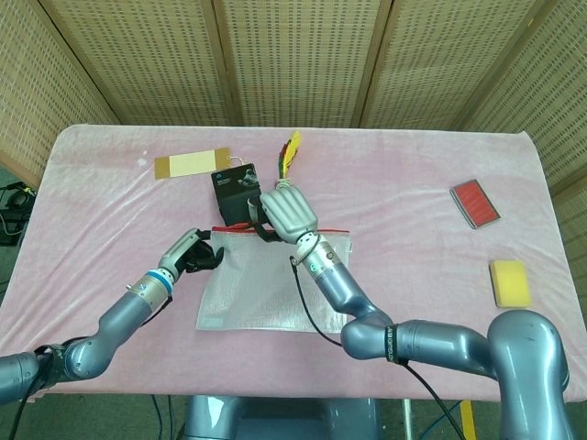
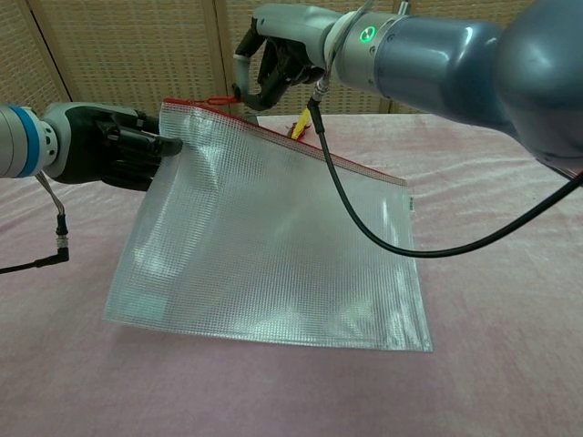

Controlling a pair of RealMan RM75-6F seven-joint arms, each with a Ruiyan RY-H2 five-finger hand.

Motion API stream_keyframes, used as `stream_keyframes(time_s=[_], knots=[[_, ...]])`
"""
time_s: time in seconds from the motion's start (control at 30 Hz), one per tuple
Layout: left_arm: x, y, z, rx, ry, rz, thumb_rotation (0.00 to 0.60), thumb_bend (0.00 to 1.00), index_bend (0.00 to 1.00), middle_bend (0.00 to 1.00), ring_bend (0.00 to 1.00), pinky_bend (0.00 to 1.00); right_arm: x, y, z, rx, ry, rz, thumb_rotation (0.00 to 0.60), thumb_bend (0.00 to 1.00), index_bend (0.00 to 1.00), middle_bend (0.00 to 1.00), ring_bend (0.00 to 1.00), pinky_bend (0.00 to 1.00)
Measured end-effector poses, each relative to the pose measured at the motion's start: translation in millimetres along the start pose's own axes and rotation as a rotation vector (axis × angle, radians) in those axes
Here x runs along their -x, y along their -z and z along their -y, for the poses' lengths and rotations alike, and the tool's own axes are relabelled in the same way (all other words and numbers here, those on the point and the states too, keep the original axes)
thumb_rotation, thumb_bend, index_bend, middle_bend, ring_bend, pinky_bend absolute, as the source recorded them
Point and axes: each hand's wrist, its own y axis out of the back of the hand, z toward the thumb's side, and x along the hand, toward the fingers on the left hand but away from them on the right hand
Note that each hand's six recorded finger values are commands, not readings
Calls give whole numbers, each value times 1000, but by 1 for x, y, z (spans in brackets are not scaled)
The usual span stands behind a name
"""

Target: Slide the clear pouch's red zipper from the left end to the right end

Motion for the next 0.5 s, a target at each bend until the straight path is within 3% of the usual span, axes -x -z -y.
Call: stream_keyframes(time_s=[0.5], knots=[[10, -10, 0, -14, -2, 46, 600, 1000, 887, 1000, 988, 1000, -3, 25, 4, -16, -27, 44, 600, 694, 737, 989, 963, 1000]])
